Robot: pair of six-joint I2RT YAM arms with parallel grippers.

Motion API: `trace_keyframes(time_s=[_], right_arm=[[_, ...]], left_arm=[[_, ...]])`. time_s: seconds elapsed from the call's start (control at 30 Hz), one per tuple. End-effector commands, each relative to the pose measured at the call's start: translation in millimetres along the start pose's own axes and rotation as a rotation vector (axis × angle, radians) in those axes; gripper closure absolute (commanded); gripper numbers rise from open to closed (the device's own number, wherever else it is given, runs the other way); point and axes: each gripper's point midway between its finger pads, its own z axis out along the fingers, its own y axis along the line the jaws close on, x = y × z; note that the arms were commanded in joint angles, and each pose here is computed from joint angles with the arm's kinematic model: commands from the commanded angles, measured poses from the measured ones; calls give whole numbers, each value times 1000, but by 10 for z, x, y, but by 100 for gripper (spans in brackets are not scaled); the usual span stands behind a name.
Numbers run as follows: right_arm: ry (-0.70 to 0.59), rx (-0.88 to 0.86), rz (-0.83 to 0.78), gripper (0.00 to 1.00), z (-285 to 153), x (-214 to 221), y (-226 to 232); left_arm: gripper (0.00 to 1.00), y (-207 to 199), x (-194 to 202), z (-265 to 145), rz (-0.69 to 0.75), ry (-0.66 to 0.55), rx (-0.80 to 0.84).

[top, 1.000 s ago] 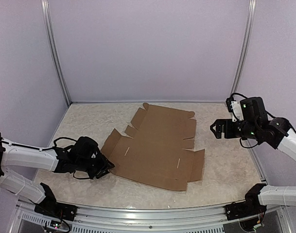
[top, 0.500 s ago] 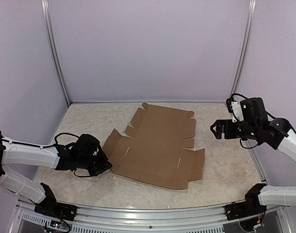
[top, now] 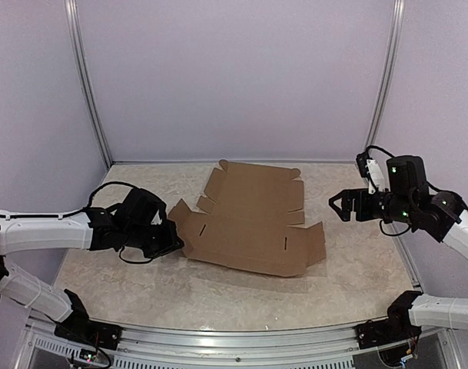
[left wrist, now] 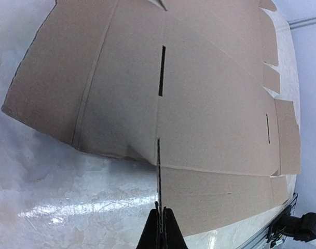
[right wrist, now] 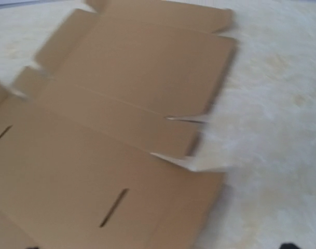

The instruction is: Fold the paper box

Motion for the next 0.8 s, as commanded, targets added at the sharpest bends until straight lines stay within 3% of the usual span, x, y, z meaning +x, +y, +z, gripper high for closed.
trace_keyframes(time_s=[0.0,0.33,0.6,0.77], right_arm=[[-33,-135,-57,0,-46,-40,275],[5,-183,-154,0,0,-32,510],[45,-189,-260,0,54,-13,650],[66,-163,-295,0,85,-33,651]], left_arm=[[100,-136,-68,-144,238,29,-14],[100,-396,-218,-463,543,5,8],[100,-827,-330,-632,827,-41,66],[100,-1080,-553,-686,992,-132,51]])
